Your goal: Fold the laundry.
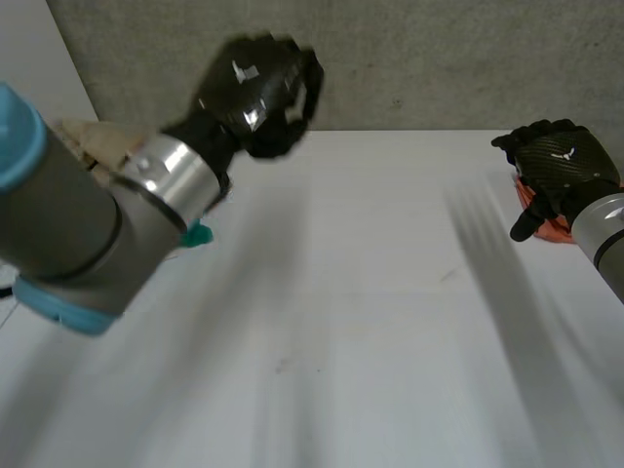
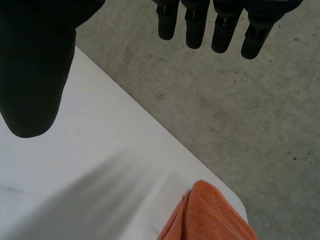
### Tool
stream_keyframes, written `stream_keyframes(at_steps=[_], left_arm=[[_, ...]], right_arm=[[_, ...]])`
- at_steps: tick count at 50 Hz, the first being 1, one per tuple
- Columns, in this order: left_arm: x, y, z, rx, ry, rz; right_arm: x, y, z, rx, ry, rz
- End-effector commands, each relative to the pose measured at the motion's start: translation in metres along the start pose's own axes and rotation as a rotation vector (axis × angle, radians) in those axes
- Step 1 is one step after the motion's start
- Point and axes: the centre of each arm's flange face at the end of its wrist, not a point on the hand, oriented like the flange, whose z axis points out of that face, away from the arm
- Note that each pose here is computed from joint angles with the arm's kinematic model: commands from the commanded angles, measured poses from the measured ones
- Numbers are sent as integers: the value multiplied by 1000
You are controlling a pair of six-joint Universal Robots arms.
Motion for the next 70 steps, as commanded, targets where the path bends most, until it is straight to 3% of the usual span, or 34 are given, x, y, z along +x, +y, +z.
stream_keyframes(at_steps=[1, 3, 4, 8, 15, 19, 25, 30, 37, 41, 42, 51, 56, 61, 64, 70], left_arm=[[-17, 36, 3, -74, -97, 24], [-35, 43, 12, -79, -184, 46], [-57, 50, 19, -90, -276, 88], [-116, 77, 28, -204, -438, 251], [-165, 156, 25, -515, -449, 590], [-182, 186, 25, -572, -473, 703], [-197, 194, 33, -499, -528, 717], [-182, 170, 48, -353, -559, 656], [-146, 57, 61, -33, -567, 488], [-106, 8, 62, 84, -490, 403], [-80, -2, 60, 106, -430, 353], [32, -6, 13, 39, -76, 62], [75, 39, -20, -122, 56, -14], [94, 92, -45, -320, 109, -23], [102, 94, -54, -359, 138, -1], [81, 36, -51, -232, 66, 57]], right_arm=[[0, 3, 0, -8, -3, 2], [0, 3, 0, -8, -3, 2], [0, 3, 0, -10, -4, 2], [-3, 6, -1, -19, -13, 5], [-8, 13, 0, -41, -26, 8], [-11, 19, 2, -58, -36, 5], [-14, 24, 3, -70, -42, 6], [-13, 24, 3, -71, -41, 5], [-13, 24, 4, -71, -39, 5], [-13, 24, 3, -74, -41, 5], [-13, 24, 3, -73, -40, 5], [-8, 23, 4, -69, -26, 8], [-6, 22, 4, -68, -19, 7], [-1, 24, 6, -72, -4, 6], [2, 22, 7, -69, 0, 4], [5, 15, 9, -46, 1, -1]])
